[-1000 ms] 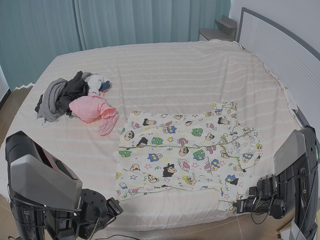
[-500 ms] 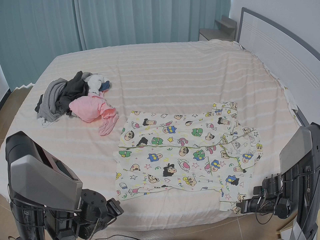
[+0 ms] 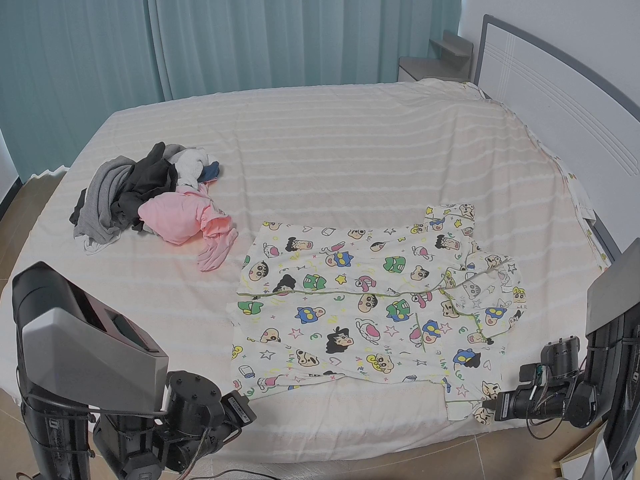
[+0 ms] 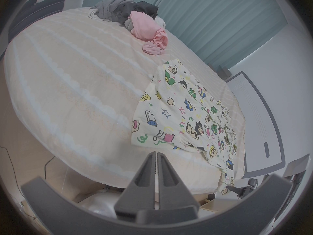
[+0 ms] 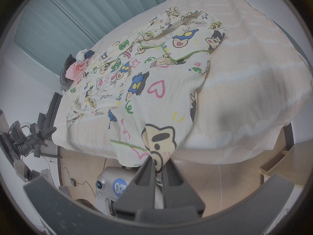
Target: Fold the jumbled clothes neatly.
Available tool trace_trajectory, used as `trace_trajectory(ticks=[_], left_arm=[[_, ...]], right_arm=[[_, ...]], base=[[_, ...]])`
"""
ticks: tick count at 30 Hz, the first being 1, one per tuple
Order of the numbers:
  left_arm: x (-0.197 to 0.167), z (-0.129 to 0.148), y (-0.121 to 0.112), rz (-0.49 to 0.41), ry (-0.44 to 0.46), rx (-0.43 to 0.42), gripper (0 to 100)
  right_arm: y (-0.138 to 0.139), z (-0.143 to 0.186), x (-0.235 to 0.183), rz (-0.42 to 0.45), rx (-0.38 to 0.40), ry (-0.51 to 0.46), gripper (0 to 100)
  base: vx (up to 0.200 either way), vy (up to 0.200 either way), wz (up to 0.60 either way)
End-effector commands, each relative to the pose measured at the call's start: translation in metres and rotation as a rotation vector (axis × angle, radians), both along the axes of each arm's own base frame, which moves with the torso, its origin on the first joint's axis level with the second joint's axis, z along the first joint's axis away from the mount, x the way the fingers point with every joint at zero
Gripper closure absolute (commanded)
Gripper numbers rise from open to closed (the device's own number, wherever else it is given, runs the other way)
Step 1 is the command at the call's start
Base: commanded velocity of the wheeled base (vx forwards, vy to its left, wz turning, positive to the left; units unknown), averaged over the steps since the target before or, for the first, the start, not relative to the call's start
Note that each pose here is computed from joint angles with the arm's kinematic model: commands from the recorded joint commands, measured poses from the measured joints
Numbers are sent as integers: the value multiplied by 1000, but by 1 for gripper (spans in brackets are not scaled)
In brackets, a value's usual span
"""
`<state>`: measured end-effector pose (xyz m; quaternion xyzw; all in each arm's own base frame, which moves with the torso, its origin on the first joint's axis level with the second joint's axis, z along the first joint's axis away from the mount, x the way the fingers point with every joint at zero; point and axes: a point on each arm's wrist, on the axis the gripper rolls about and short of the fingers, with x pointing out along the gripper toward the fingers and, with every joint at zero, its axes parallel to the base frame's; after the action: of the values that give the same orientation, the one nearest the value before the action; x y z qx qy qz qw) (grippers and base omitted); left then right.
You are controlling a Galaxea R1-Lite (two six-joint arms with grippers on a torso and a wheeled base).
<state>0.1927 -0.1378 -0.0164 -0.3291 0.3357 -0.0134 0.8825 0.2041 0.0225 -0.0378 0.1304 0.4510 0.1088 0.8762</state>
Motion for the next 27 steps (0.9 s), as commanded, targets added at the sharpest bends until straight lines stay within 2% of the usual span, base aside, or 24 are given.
trace_trajectory(ticks=[1,4,9,11,24,27], left_arm=[[13,-2,-6,6,0,12,100],[18,-5,-9,5,28,34,100],[18,-3,-10,2,48,48,100],[14,-5,-9,-5,82,73,100],[19,-9,-12,3,94,75,100],[17,-14,-10,6,132,99,100]], right_arm=[[-1,17,-12,43,2,17,100],[-3,16,-17,69,-4,60,100],[-10,15,-17,44,-12,62,100],[-17,13,-17,35,-29,67,100],[-28,13,-23,40,-67,96,100],[-28,14,-24,42,-70,93,100]], base=[[0,0,0],[0,0,0],[0,0,0],[0,0,0],[0,0,0],[0,0,0]])
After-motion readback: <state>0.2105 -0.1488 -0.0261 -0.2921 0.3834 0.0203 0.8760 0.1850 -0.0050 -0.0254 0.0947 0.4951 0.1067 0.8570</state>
